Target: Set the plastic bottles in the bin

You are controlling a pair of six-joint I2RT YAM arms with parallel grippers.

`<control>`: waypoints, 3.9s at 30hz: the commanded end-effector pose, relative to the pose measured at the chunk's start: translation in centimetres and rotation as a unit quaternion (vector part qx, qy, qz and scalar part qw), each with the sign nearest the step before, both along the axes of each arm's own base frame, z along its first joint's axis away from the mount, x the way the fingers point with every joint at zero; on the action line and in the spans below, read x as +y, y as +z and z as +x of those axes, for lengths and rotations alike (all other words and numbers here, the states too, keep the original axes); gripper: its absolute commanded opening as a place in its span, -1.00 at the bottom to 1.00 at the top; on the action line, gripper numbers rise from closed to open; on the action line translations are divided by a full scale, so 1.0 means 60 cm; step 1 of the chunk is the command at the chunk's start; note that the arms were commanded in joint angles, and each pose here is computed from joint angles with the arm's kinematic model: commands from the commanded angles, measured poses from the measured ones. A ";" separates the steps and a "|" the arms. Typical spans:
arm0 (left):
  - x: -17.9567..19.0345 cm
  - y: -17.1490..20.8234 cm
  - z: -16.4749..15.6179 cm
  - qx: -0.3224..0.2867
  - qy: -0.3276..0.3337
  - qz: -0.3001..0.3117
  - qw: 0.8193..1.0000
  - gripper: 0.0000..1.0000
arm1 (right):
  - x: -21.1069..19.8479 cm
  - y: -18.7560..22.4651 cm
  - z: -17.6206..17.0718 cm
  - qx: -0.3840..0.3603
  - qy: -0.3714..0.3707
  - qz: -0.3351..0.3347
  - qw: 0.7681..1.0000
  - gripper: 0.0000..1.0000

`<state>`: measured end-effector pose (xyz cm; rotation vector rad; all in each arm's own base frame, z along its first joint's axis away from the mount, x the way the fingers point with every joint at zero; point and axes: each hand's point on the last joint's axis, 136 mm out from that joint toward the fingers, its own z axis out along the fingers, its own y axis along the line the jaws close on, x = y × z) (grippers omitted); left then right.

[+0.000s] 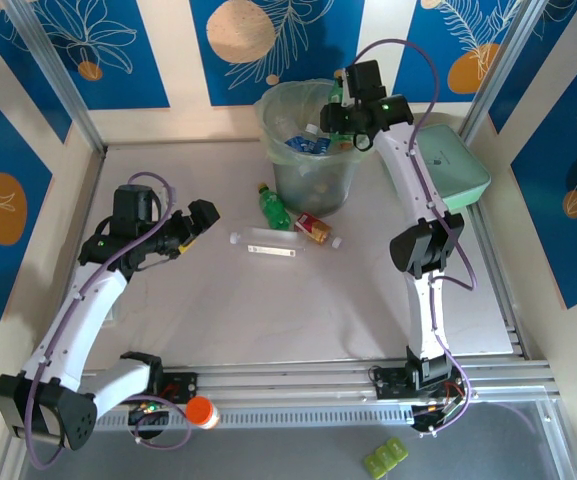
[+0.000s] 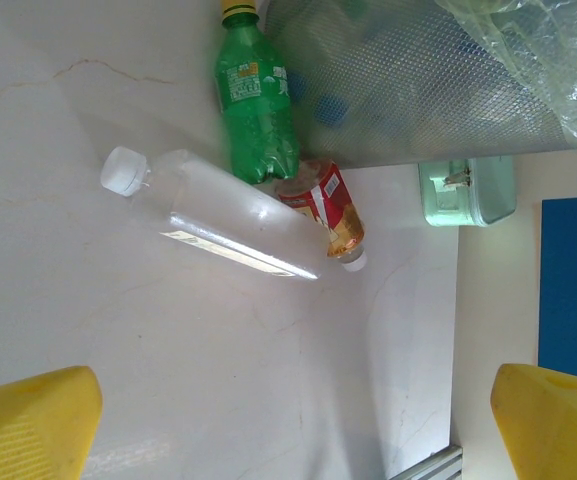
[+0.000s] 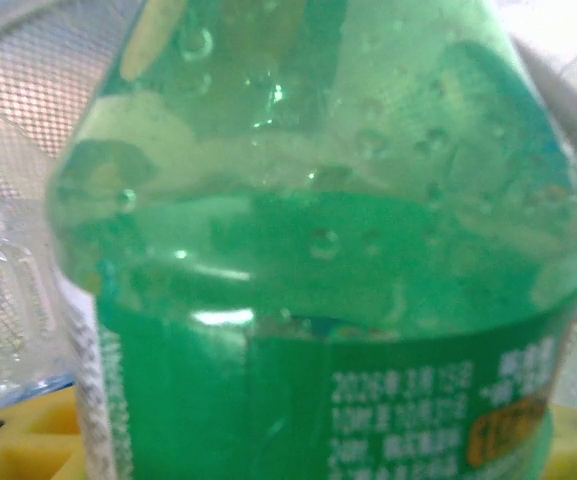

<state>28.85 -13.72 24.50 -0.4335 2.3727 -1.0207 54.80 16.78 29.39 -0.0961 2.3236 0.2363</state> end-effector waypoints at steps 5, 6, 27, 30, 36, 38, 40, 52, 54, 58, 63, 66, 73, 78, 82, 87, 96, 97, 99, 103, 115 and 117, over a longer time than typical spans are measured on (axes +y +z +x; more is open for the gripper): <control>0.002 0.008 -0.009 -0.016 -0.011 0.018 1.000 0.99 | 0.001 -0.012 -0.007 0.011 -0.008 0.000 1.000 0.31; 0.003 0.008 -0.008 -0.016 -0.010 0.020 1.000 0.99 | 0.001 -0.007 -0.008 0.008 -0.008 -0.002 1.000 0.36; 0.029 0.027 -0.015 -0.039 0.007 0.068 0.997 0.99 | 0.033 0.121 -0.045 -0.075 0.056 0.032 0.995 0.13; 0.027 0.027 -0.016 -0.039 0.005 0.063 0.997 0.99 | 0.077 0.114 -0.051 -0.060 0.105 0.061 0.991 -0.01; 0.026 0.027 -0.021 -0.038 0.003 0.060 0.997 0.99 | 0.130 0.075 -0.059 -0.028 0.151 0.077 0.985 -0.17; 0.027 0.026 -0.022 -0.037 0.004 0.061 0.997 0.99 | 0.128 0.056 -0.055 -0.012 0.143 0.074 0.987 -0.20; 0.027 0.025 -0.023 -0.036 0.003 0.061 0.997 0.99 | 0.113 0.036 -0.047 0.000 0.123 0.058 0.991 -0.21; 0.026 0.016 -0.023 -0.029 0.003 0.062 0.998 0.99 | 0.016 0.034 -0.026 -0.010 0.020 -0.004 1.000 -0.37; 0.029 0.016 -0.022 -0.031 0.005 0.065 0.997 0.99 | 0.015 0.054 -0.029 -0.027 0.014 -0.005 1.000 -0.37; 0.034 0.019 -0.022 -0.035 0.008 0.075 0.997 0.99 | 0.002 0.100 -0.033 -0.070 -0.014 -0.021 0.997 -0.36; 0.035 0.027 -0.022 -0.041 0.007 0.079 0.996 0.99 | 0.007 0.115 -0.022 -0.091 -0.008 -0.011 0.996 -0.36; 0.032 0.024 -0.021 -0.038 0.005 0.073 0.997 0.99 | 0.002 0.087 -0.003 -0.072 -0.013 -0.005 0.997 -0.36; 0.027 0.018 -0.028 -0.037 -0.008 0.075 0.996 0.99 | -0.013 -0.009 0.026 -0.007 -0.027 -0.009 1.000 -0.45; 0.029 0.015 -0.027 -0.038 -0.008 0.082 0.996 0.99 | -0.003 -0.042 0.016 0.022 -0.019 -0.011 1.000 -0.54; 0.030 0.012 -0.025 -0.034 -0.007 0.086 0.996 0.99 | 0.006 -0.006 0.002 -0.002 -0.006 -0.016 1.000 -0.54; 0.038 0.008 -0.022 -0.024 0.009 0.093 0.995 0.99 | -0.006 0.098 -0.026 -0.064 -0.012 -0.009 0.998 -0.49; 0.038 -0.012 -0.002 0.007 0.051 0.094 0.994 0.99 | 0.002 0.219 -0.137 -0.117 0.023 0.041 0.992 -0.29; 0.042 -0.019 0.001 0.023 0.067 0.100 0.992 0.99 | 0.006 0.220 -0.155 -0.118 0.030 0.052 0.991 -0.28; 0.046 -0.037 0.007 0.063 0.096 0.111 0.987 0.99 | 0.017 0.214 -0.189 -0.122 0.044 0.071 0.989 -0.27; 0.046 -0.080 0.017 0.138 0.146 0.125 0.972 0.99 | 0.019 0.174 -0.255 -0.113 0.039 0.119 0.986 -0.23; 0.012 -0.156 0.058 0.229 0.273 0.090 0.930 0.99 | -0.029 0.056 -0.396 -0.111 -0.007 0.151 0.982 -0.22; -0.001 -0.174 0.069 0.247 0.291 0.080 0.921 0.99 | -0.035 0.045 -0.412 -0.111 -0.009 0.161 0.981 -0.23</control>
